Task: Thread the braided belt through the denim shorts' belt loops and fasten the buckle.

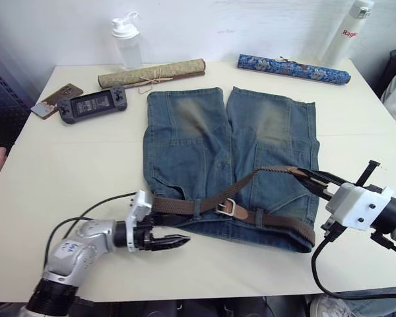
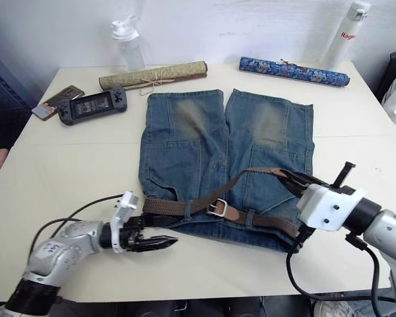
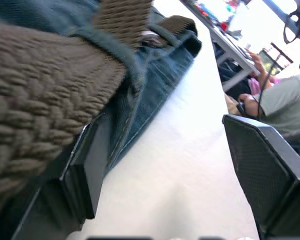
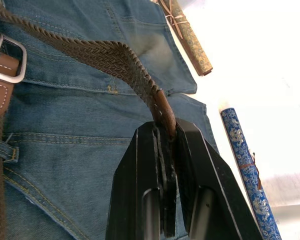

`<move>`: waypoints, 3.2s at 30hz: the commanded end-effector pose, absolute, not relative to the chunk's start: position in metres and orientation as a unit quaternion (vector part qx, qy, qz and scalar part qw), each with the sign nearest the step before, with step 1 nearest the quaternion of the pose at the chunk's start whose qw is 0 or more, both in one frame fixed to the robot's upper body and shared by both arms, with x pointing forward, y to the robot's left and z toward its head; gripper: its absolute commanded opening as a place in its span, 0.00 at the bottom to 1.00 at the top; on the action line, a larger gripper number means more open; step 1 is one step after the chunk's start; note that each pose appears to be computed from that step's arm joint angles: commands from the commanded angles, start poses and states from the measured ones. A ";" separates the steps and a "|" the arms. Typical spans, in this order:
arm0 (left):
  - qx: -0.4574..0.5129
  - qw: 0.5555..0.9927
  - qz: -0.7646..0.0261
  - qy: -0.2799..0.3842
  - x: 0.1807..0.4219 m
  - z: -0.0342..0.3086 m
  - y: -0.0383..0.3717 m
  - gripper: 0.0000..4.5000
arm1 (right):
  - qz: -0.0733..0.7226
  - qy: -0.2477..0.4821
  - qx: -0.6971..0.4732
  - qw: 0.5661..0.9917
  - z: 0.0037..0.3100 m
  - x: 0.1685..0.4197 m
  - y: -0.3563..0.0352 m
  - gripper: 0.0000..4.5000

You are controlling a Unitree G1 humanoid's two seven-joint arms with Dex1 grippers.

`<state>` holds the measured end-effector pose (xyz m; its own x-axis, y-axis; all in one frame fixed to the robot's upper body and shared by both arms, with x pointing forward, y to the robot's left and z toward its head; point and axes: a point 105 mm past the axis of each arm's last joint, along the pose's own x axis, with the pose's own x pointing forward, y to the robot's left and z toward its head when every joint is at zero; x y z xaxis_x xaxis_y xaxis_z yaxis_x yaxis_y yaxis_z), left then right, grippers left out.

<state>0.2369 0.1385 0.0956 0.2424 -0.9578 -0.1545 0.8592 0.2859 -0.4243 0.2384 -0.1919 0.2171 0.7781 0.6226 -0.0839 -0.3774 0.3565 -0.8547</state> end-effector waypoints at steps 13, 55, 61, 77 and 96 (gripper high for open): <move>-0.105 0.795 -0.590 0.100 0.226 0.160 0.145 0.84 | 0.323 -0.180 -0.492 0.788 0.231 0.252 -0.169 0.00; 0.130 0.869 -0.464 -0.112 0.284 0.190 0.054 0.02 | 0.366 -0.247 -0.562 0.699 0.233 0.256 -0.106 0.00; 0.131 0.872 -0.458 -0.114 0.285 0.191 0.055 0.02 | 0.373 -0.246 -0.537 0.715 0.236 0.253 -0.103 0.00; 0.021 0.923 -0.373 -0.085 0.296 0.193 0.111 0.00 | 0.387 -0.127 -0.406 0.818 0.207 0.228 -0.124 0.99; -0.032 0.890 -0.440 -0.120 0.293 0.245 0.097 0.00 | 0.342 -0.050 -0.402 0.848 0.118 0.229 -0.109 0.99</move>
